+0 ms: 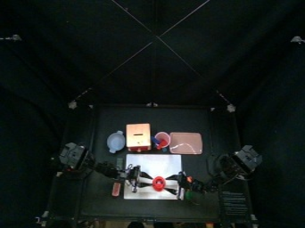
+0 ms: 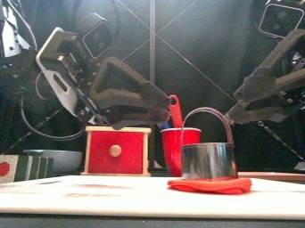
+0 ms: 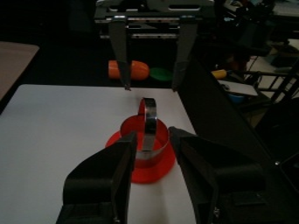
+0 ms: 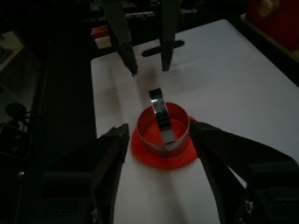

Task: Get the cutter from the drawer then cut the dough then place the extra dough in the bowl
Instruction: Cut the dough

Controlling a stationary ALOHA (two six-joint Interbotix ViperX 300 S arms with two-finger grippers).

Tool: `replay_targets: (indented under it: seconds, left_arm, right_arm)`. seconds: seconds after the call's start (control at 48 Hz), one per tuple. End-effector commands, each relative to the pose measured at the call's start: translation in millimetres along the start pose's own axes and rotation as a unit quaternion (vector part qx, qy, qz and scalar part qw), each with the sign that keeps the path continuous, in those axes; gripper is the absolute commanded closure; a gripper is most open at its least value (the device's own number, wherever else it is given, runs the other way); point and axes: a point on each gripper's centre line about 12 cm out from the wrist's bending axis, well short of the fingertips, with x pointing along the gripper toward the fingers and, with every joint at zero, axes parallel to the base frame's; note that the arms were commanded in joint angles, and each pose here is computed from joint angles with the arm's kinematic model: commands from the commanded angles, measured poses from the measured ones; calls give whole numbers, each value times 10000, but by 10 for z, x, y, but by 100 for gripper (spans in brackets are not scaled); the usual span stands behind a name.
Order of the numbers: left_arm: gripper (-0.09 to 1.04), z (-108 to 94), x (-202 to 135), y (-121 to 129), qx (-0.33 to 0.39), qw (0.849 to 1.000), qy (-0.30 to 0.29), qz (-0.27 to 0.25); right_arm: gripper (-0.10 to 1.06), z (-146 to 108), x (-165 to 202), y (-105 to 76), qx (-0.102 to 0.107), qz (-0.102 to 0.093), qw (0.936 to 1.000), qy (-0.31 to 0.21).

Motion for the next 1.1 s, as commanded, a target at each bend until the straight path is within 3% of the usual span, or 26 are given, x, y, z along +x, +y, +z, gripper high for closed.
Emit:
replay_targets:
  seconds: [0.021,0.396,1.104]
  left_arm:
    - [18,99,50,-5,-52,9998,-185,75]
    - [17,22,134,-63,-78,9999,-78,52]
    - [17,30,208,-86,-97,9999,34,48]
  right_arm:
    - [7,102,11,37,105,21,9998,-147]
    - [7,71,91,-17,93,-115,9998,-113]
    - [7,45,199,-36,84,-165,9998,38]
